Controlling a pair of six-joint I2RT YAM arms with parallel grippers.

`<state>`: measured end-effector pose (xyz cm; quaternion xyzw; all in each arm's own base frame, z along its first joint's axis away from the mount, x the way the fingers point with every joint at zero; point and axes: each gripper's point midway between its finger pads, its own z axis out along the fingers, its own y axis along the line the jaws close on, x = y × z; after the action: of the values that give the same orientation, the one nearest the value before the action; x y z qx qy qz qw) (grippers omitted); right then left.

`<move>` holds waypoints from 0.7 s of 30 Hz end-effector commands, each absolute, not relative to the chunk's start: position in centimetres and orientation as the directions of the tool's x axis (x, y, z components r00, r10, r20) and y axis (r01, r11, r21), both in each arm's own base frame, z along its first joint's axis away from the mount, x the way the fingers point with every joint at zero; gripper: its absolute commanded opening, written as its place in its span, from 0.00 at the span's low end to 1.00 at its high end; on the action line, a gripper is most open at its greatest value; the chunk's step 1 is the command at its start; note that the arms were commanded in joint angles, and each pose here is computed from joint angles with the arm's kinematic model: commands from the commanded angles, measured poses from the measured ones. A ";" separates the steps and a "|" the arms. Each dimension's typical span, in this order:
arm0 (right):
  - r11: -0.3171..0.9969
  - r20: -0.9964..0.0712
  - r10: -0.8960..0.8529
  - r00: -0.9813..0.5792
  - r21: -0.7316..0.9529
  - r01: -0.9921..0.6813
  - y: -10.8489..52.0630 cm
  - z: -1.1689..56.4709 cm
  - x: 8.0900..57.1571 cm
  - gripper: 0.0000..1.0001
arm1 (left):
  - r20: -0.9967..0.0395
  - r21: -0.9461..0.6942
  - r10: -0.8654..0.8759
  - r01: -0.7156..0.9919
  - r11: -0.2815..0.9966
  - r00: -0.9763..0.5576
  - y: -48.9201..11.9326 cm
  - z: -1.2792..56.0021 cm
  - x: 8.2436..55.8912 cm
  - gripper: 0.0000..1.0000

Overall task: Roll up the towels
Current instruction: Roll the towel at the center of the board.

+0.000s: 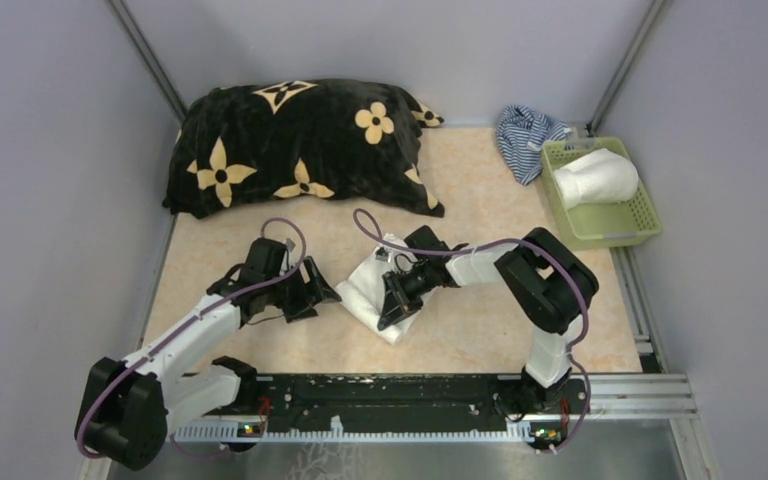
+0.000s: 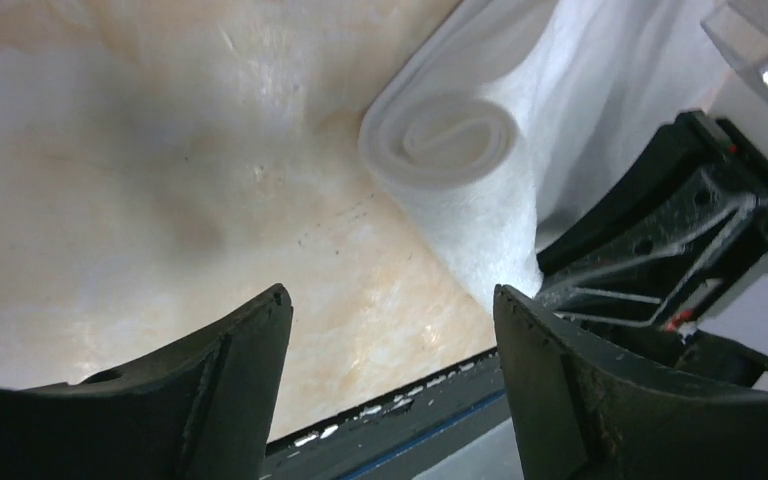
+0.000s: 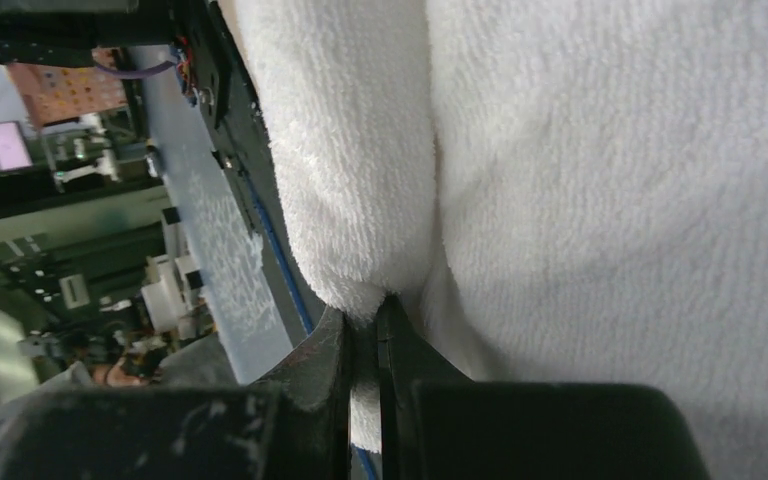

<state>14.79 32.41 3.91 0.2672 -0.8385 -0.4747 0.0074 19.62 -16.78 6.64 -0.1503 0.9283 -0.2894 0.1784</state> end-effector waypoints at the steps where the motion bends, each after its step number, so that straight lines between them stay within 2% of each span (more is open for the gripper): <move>1: 0.345 -0.168 -0.445 -0.880 0.874 -0.342 32.4 4.1 14.6 0.00 | -0.195 -0.692 -0.391 -0.157 0.704 -0.900 -18.5 6.9 19.0 0.80; 4: 0.360 -0.129 -0.451 -0.883 0.879 -0.313 32.0 3.2 14.4 0.00 | -0.147 -0.730 -0.403 -0.175 0.660 -0.904 -19.5 6.8 19.2 0.80; 9: 0.365 -0.118 -0.464 -0.878 0.878 -0.311 31.9 2.6 14.4 0.00 | -0.137 -0.766 -0.418 -0.171 0.619 -0.898 -20.6 7.5 20.7 0.80; 18: 0.383 -0.118 -0.470 -0.874 0.865 -0.323 31.7 2.1 14.5 0.00 | -0.129 -0.693 -0.492 -0.276 0.666 -0.861 -20.5 5.8 24.3 0.80; 21: 0.386 -0.122 -0.469 -0.875 0.863 -0.327 31.7 2.2 14.6 0.00 | -0.112 -0.647 -0.494 -0.313 0.695 -0.862 -20.2 4.4 24.5 0.75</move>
<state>14.38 31.96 3.13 0.2342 -0.8214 -0.5148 0.0739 22.93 -20.31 4.82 -0.2084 0.9065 -0.3436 0.1299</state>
